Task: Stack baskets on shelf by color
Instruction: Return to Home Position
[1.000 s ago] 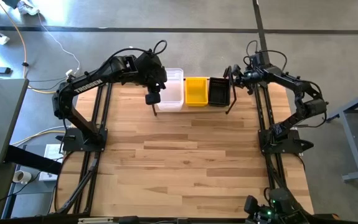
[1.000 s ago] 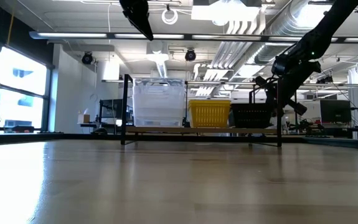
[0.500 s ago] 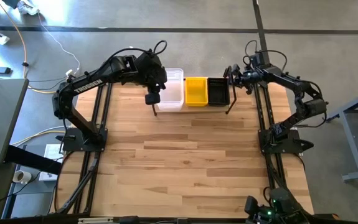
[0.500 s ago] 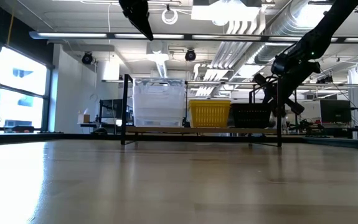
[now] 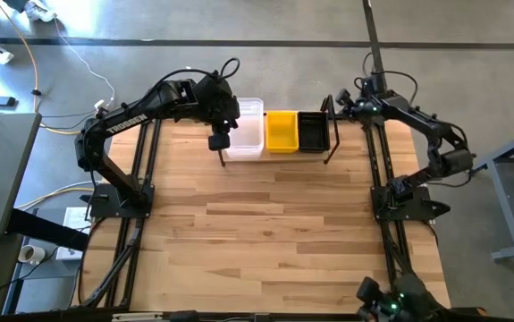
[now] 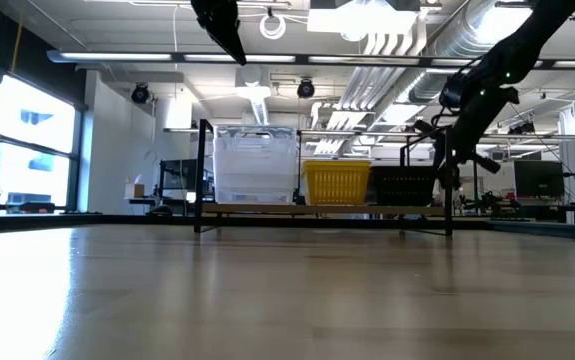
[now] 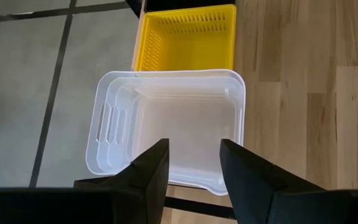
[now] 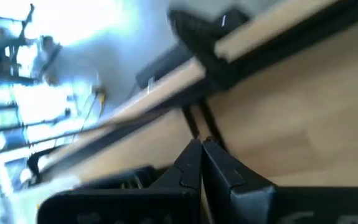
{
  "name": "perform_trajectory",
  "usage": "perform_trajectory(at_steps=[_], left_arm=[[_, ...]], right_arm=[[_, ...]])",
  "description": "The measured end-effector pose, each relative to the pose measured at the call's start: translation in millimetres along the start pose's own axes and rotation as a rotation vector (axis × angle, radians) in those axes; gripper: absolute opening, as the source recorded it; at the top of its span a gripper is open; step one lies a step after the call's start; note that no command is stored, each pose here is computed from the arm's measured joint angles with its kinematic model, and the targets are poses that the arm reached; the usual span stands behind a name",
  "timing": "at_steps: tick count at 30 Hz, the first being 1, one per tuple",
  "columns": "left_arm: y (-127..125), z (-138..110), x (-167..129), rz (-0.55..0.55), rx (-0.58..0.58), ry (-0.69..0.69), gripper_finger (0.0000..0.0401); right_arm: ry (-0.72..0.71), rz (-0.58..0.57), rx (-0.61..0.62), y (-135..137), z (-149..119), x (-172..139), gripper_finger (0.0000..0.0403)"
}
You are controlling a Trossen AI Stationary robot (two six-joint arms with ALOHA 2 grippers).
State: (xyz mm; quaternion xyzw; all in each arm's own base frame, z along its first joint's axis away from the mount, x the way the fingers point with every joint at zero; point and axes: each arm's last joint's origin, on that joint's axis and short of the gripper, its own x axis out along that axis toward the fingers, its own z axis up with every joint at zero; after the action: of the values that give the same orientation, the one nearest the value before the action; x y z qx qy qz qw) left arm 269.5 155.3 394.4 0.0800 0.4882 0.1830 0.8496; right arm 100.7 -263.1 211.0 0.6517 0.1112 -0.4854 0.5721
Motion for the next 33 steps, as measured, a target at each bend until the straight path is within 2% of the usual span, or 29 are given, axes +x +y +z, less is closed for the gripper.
perform_trajectory(at_steps=[5, 11, 17, 24, 33], left_arm=[[-1, 0, 0, -0.023, -0.034, -0.001, 0.0132], [-3, -10, -4, -0.189, -0.095, -0.033, 0.0131], [-8, -28, -12, -0.181, -0.160, -0.075, 0.0131], [-25, -57, -24, -0.199, -0.230, -0.232, 0.0131], [-52, -105, -32, -0.181, -0.307, -0.435, 0.0131]], right_arm=[[-0.182, -0.031, -0.020, 6, -2, -28, 0.0000], [-0.285, 0.031, -0.112, 18, -10, -52, 0.0000], [-0.344, 0.114, -0.250, 33, -34, -79, 0.0000], [-0.295, 0.272, -0.468, 53, -80, -104, 0.0000], [-0.182, 0.412, -0.732, 70, -143, -113, 0.0000]])
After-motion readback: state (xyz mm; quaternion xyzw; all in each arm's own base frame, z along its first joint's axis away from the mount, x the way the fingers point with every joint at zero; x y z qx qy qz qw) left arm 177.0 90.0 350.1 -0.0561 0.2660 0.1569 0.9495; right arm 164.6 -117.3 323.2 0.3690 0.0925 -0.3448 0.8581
